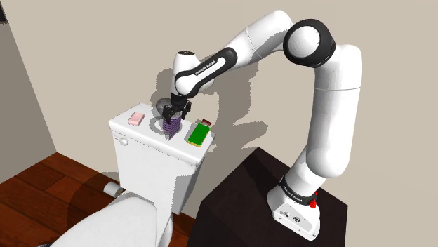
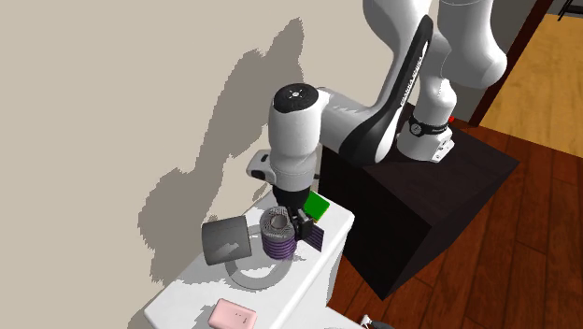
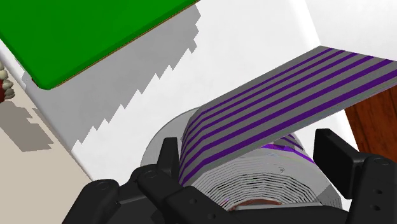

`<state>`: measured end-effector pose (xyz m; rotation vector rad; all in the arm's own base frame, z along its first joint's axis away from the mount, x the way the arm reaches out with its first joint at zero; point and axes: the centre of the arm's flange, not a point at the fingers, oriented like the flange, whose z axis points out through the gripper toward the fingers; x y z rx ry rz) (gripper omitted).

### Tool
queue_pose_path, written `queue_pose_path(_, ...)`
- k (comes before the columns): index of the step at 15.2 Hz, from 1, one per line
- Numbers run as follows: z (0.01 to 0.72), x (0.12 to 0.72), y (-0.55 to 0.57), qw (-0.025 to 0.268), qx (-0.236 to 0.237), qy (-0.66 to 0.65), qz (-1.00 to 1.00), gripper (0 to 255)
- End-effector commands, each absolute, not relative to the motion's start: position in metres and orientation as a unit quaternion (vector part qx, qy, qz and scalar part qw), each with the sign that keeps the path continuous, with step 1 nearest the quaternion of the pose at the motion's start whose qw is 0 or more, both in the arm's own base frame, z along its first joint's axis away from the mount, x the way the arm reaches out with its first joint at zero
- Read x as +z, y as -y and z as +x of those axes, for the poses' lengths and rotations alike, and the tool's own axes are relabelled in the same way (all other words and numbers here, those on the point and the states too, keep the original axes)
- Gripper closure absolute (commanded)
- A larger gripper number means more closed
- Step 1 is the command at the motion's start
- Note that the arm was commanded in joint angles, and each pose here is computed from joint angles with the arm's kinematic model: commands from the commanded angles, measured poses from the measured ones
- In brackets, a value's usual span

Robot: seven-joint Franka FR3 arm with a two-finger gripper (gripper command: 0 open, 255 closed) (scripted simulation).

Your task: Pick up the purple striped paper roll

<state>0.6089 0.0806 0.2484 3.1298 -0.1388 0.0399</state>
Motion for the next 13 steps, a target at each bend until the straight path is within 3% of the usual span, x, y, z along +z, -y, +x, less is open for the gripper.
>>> queue_pose_path(1, 0.610, 0.259, -0.081, 0.004, 0.013, 0.044, 0.999, 255)
queue_pose_path(13, 0.610, 0.313, -0.081, 0.004, 0.013, 0.044, 0.999, 255)
